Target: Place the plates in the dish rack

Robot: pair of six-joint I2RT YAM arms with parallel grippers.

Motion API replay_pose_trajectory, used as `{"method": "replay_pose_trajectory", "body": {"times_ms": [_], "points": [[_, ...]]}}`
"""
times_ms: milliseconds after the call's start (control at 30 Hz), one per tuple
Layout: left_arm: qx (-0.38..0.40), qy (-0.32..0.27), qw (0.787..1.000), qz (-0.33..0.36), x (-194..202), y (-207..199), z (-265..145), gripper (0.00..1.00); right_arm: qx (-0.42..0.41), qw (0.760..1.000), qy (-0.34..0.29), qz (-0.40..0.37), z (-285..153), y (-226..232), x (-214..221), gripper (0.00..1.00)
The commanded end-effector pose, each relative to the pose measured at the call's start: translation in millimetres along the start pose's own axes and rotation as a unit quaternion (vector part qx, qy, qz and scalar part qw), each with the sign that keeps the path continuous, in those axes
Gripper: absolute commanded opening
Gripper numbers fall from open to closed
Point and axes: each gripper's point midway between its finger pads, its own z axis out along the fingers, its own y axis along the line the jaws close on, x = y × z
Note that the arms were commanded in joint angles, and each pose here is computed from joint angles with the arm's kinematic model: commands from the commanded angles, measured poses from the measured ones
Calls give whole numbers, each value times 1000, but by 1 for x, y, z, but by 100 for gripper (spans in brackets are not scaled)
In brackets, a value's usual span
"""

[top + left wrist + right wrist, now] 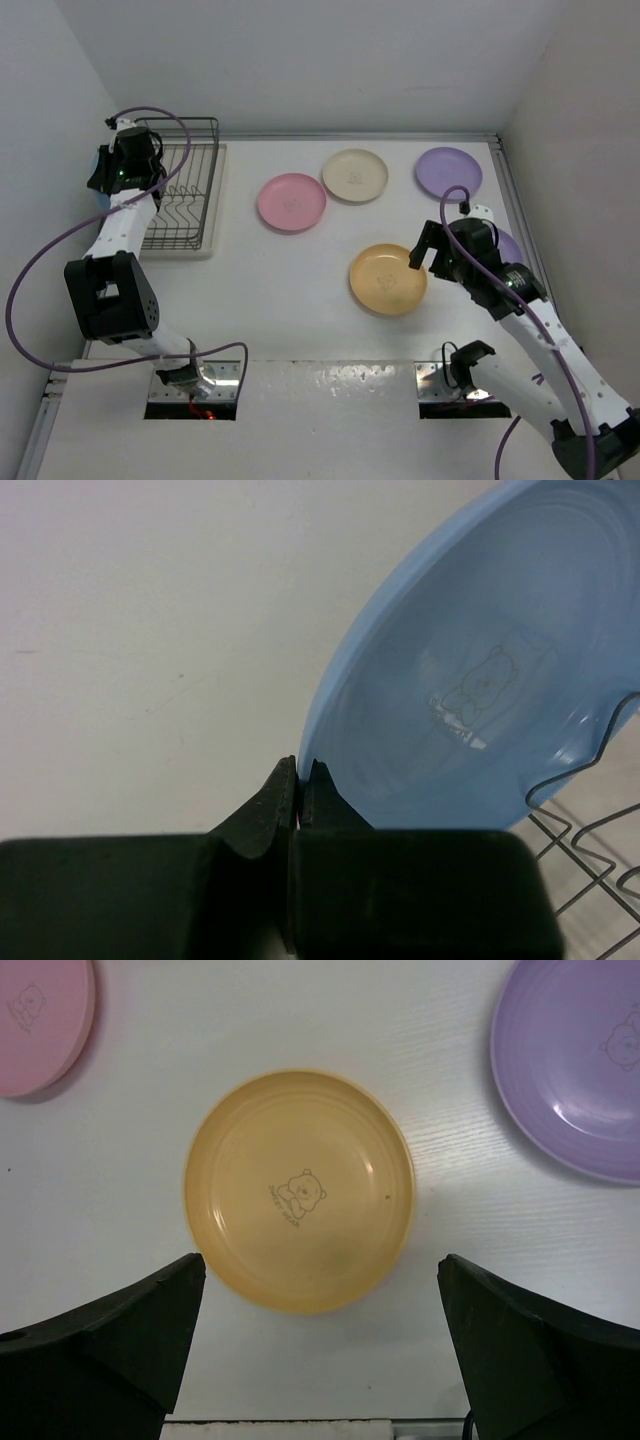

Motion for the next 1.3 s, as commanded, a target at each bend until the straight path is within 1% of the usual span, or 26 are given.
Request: {"method": "replay_pose_trajectory", "body": {"times_ms": [0,100,133,167,233,267,333,367,433,467,500,533,567,600,700,733,767,867,900,967,1000,1033,1100,1167,1200,1267], "points": [[1,-10,1000,-28,-3,3,-1,0,12,1000,5,13,5,-4,7,100],[31,1,999,-11,6,-11,0,0,26,999,28,22,13,-8,19,100],[43,1,999,-6,7,-15,-1,3,38,998,44,22,19,-10,27,100],[44,4,999,-3,9,-15,-1,9,39,998,44,26,20,-10,27,100],[56,2,998,1,9,-20,-1,28,51,997,52,28,29,-11,28,100],[62,1,998,3,9,-19,-3,41,59,996,51,33,32,-14,24,100],[74,-5,997,0,2,-20,-5,56,70,996,47,39,37,-15,11,100],[78,-8,997,-2,-2,-17,-7,69,97,992,50,57,44,-26,6,100],[89,-10,996,0,-8,-12,-11,78,137,983,44,114,52,-44,-10,100],[94,-9,996,3,-9,-12,-12,84,167,969,38,176,58,-63,-17,100],[100,-8,995,1,-10,-8,-16,87,190,949,33,248,62,-83,-17,100],[109,-16,994,-4,-17,-5,-19,90,208,930,28,302,62,-103,-18,100],[117,-27,993,-10,-25,-1,-27,94,207,920,12,334,60,-110,-21,100],[124,-26,992,-6,-23,1,-31,94,237,888,-5,394,65,-136,-9,100],[160,-59,985,-10,-39,11,-50,95,279,848,-56,446,63,-178,2,100],[172,-68,983,-2,-42,11,-57,95,280,843,-70,454,64,-185,-1,100],[184,-79,980,-7,-48,13,-62,95,292,840,-53,455,69,-193,16,100],[199,-93,976,-5,-50,21,-75,95,273,833,-66,477,84,-211,10,99],[206,-91,974,-1,-48,21,-78,97,288,830,-43,476,93,-218,21,97],[211,-92,973,0,-46,24,-82,97,315,819,-44,477,94,-228,23,97],[213,-97,972,-1,-49,27,-87,97,328,813,-20,480,101,-232,36,97],[215,-91,972,5,-45,26,-87,97,319,816,-20,482,106,-233,34,95],[216,-90,972,7,-44,28,-89,97,308,817,-9,487,119,-234,41,87],[220,-92,971,6,-43,30,-92,97,302,822,-1,483,123,-233,40,74],[222,-89,971,9,-41,30,-92,97,307,818,10,486,125,-234,45,57],[232,-93,968,9,-42,29,-95,97,319,813,23,486,123,-234,52,35]]}}
